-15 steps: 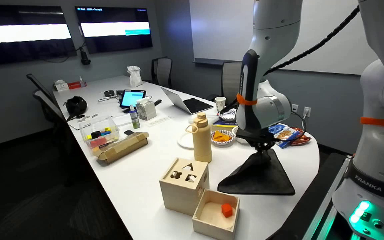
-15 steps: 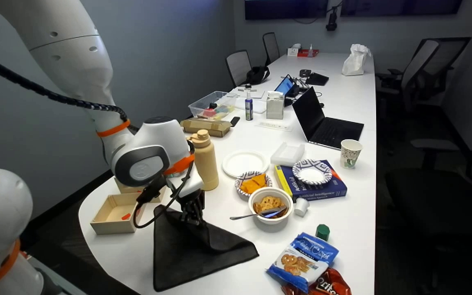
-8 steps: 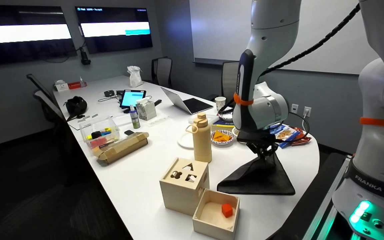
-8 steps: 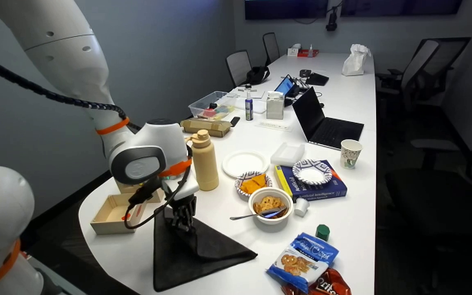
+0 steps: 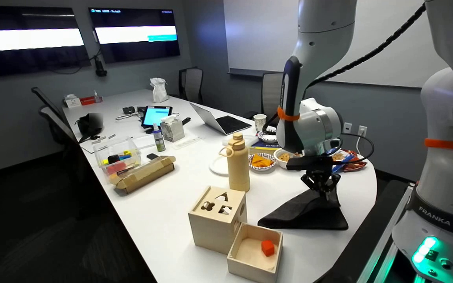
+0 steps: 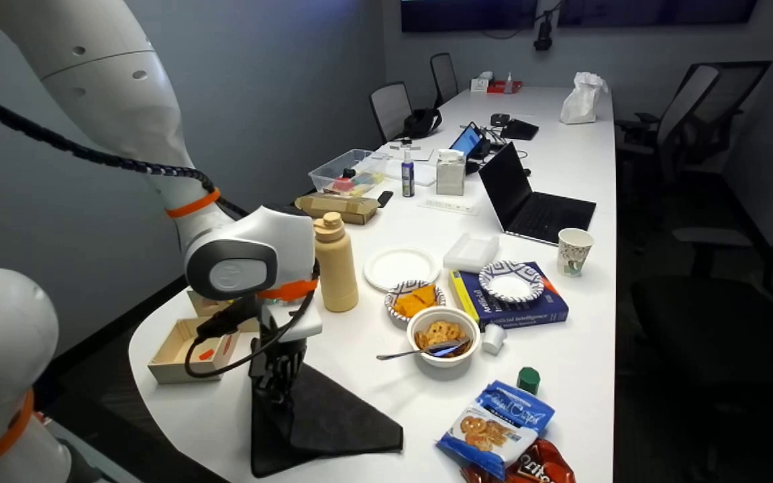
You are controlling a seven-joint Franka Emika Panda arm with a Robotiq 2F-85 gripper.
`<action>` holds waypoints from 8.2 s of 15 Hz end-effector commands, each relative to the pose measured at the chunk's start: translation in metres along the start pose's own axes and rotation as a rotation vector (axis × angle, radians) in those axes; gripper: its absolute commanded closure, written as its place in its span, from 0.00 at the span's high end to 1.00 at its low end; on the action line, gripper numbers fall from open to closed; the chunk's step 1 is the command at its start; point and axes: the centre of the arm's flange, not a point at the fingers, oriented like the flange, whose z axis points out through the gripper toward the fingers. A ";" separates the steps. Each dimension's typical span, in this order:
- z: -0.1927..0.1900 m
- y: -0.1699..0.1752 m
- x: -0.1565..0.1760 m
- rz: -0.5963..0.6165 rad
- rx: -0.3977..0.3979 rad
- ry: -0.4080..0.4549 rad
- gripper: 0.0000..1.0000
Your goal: Fold the grey towel twice, then use it to wipe the table
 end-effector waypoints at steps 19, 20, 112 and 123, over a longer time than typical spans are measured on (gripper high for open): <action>0.032 -0.035 0.007 -0.149 -0.114 -0.102 0.32; 0.033 -0.037 0.009 -0.154 -0.114 -0.107 0.34; -0.021 -0.143 -0.029 -0.321 -0.082 -0.323 0.01; -0.009 -0.160 -0.063 -0.341 -0.021 -0.328 0.13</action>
